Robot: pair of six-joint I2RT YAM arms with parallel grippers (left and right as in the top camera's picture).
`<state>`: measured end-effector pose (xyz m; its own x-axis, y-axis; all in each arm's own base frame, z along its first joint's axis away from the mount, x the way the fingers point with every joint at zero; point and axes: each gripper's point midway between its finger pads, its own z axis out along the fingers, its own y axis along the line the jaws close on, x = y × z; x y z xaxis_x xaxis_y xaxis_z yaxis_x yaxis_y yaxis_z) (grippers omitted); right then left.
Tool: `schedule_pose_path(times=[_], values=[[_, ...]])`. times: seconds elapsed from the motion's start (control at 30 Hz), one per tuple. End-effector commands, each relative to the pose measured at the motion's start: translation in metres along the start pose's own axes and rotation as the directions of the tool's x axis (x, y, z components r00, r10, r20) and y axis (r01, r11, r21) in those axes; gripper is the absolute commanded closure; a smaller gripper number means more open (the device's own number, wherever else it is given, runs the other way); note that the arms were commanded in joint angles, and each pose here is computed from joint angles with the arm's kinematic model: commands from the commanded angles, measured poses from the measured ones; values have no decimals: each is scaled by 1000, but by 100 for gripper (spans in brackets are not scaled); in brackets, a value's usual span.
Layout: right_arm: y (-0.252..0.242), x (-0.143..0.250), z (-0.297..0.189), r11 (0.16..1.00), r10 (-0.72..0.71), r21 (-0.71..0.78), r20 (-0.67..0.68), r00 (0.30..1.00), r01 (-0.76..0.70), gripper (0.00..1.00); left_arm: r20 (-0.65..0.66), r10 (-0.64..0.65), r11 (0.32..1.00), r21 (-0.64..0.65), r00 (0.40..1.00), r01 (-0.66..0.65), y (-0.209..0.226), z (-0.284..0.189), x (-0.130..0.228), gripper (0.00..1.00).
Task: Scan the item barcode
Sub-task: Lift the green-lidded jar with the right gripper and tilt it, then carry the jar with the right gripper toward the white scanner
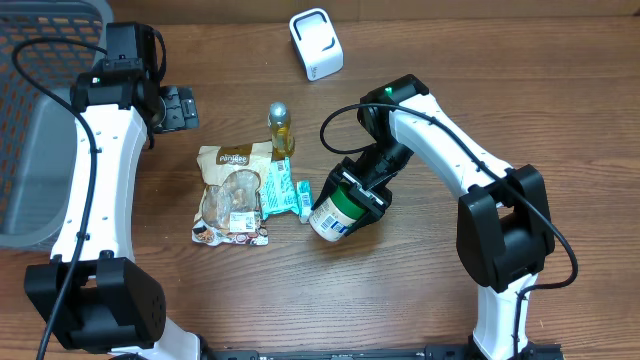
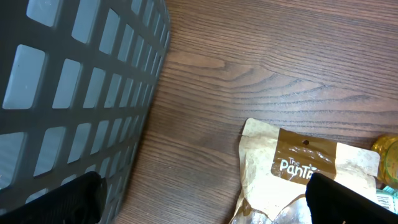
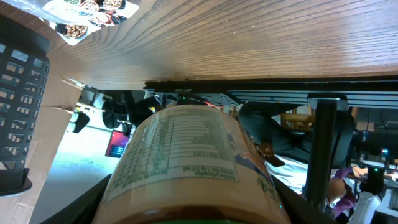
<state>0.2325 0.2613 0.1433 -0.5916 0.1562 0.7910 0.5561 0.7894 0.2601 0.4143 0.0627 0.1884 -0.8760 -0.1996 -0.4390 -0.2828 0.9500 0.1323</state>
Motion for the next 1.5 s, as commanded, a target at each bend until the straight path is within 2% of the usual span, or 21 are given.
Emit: schedule_pose_path(times=[0.0,0.33,0.4,0.53,0.67,0.8,0.97,1.07,1.27,1.4,1.47], values=[[11,10,-5,998,-29,-51,-19,999,28,41,33,-2,1000,2,999,2,5,-9,-9,1],[11,7,-5,998,-38,-42,-4,999,38,41,33,-2,1000,2,999,2,5,-9,-9,1],[8,-1,-5,998,-56,-17,36,998,57,41,33,-2,1000,2,999,2,5,-9,-9,0],[-9,-36,-10,989,-112,122,206,972,88,41,33,-2,1000,2,999,2,5,-9,-9,0],[-23,-81,-28,957,-199,277,412,889,85,41,33,-2,1000,2,999,2,5,-9,-9,0],[-22,-111,-48,934,-266,351,543,796,72,41,33,-2,1000,2,999,2,5,-9,-9,1],[-8,-132,-63,929,-316,358,631,708,95,52,33,-2,1000,2,999,2,5,-9,-9,0],[3,-139,-67,931,-332,344,657,676,123,56,33,-2,1000,2,999,2,5,-9,-9,1],[19,-148,-76,916,-393,348,681,619,198,73,33,-2,1000,2,999,2,5,-9,-9,0],[33,-134,-93,823,-567,433,604,559,367,74,33,-2,1000,2,999,2,5,-9,-9,1],[41,-120,-103,819,-574,415,603,555,397,74,33,-2,1000,2,999,2,5,-9,-9,0]])
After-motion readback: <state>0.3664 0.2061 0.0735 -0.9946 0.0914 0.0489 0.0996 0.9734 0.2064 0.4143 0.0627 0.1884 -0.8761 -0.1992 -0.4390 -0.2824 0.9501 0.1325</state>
